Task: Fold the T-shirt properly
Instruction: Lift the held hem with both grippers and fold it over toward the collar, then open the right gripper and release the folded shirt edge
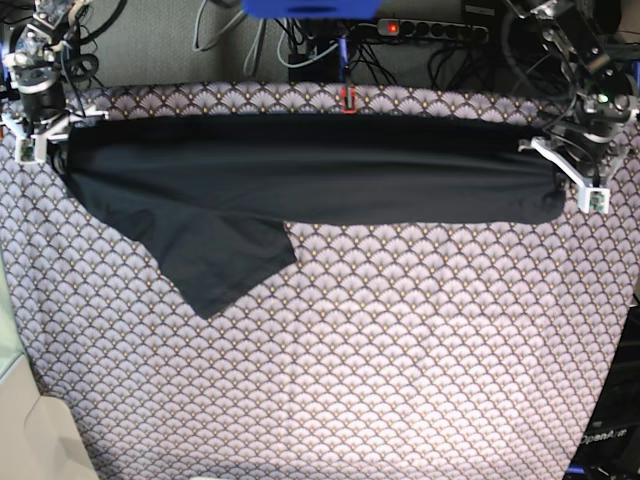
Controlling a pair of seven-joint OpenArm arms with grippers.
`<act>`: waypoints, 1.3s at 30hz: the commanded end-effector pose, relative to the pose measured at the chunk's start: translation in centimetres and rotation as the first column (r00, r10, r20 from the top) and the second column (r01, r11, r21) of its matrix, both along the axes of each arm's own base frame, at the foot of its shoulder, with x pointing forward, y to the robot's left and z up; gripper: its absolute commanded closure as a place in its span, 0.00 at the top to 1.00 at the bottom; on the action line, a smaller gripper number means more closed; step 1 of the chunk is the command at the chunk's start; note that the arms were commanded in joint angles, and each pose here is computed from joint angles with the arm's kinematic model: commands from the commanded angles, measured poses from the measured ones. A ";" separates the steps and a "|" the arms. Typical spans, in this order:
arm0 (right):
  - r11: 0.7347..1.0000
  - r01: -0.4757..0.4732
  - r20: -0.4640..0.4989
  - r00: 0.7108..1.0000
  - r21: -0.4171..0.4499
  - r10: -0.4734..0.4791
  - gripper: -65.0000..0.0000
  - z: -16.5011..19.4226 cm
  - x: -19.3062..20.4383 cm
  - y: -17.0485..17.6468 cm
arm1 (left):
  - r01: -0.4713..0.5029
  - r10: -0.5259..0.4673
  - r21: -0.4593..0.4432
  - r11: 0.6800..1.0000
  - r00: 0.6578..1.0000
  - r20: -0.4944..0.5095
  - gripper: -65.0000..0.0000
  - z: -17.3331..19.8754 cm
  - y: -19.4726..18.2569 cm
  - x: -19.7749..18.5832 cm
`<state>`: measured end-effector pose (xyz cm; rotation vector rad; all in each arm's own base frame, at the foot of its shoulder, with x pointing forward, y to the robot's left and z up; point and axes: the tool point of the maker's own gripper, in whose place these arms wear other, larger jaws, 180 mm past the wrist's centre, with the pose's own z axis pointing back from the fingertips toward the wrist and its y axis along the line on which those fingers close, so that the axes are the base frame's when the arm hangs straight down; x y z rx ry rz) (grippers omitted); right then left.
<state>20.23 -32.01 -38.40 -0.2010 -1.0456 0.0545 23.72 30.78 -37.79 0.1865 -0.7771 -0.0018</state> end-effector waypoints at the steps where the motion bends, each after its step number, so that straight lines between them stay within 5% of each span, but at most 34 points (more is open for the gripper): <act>1: 1.000 0.008 0.057 0.998 -0.030 -0.007 0.00 1.7 0.5 -1.0 | -0.005 0.004 0.023 1.000 0.999 0.053 0.00 1.4 0.5 0.8; 23: 0.999 -0.013 -0.013 1.000 -0.053 0.012 0.00 0.8 -1.7 -1.6 | -0.008 0.008 0.009 1.000 1.000 -0.001 0.00 -0.1 0.2 -1.1; 39: 1.000 0.018 0.010 1.000 0.025 -0.018 0.00 -1.7 -3.0 -1.7 | -0.003 0.003 0.006 1.000 1.000 -0.031 0.00 -0.9 0.0 -1.9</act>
